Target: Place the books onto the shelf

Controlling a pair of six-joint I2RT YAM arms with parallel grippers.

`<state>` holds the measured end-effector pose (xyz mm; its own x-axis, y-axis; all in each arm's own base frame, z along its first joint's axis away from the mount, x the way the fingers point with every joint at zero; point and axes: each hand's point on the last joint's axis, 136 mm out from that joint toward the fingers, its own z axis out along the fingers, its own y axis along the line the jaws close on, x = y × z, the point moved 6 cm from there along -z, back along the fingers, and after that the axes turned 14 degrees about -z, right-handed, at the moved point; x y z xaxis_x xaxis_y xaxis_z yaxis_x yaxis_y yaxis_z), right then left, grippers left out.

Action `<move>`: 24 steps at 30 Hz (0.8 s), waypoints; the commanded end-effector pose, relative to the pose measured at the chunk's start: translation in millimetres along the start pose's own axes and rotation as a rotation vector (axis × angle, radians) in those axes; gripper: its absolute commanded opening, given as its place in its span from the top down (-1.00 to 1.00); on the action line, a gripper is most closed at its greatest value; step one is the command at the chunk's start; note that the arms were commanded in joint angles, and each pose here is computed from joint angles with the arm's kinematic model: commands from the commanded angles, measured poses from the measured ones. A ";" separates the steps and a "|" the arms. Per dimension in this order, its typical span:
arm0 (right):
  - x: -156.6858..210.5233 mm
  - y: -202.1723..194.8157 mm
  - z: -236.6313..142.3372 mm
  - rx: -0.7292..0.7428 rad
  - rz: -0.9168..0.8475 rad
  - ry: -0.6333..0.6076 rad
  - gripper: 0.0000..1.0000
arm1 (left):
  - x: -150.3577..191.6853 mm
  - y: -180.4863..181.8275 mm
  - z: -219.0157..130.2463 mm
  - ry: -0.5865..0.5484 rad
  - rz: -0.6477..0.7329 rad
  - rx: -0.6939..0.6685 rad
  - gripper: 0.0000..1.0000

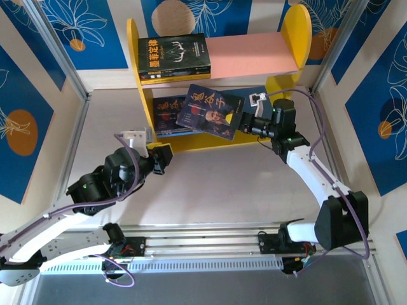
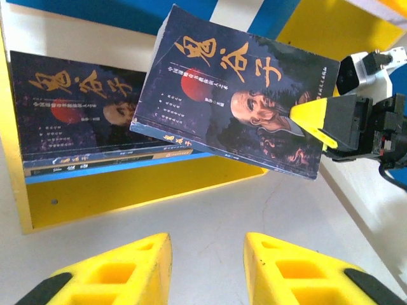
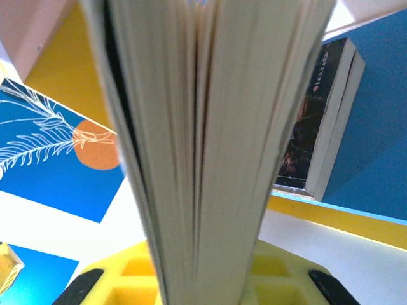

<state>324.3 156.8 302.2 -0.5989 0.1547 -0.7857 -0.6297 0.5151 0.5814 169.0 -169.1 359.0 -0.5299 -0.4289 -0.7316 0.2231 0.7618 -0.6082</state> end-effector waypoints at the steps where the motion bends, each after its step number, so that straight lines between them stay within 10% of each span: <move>1: -23.3 18.5 0.6 -0.116 -0.122 -0.036 0.83 | -8.5 -0.4 -12.6 0.004 0.042 0.002 0.28; 24: -35.7 -20.4 63.7 -0.288 -0.142 0.075 0.80 | -21.3 12.1 -33.3 -0.047 0.057 -0.059 0.17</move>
<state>389.2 188.0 281.1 -0.6122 0.0506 -0.7891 -0.7342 0.3342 0.5910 156.4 -142.7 366.5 -0.5131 -0.4020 -0.7583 0.2025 0.8019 -0.5621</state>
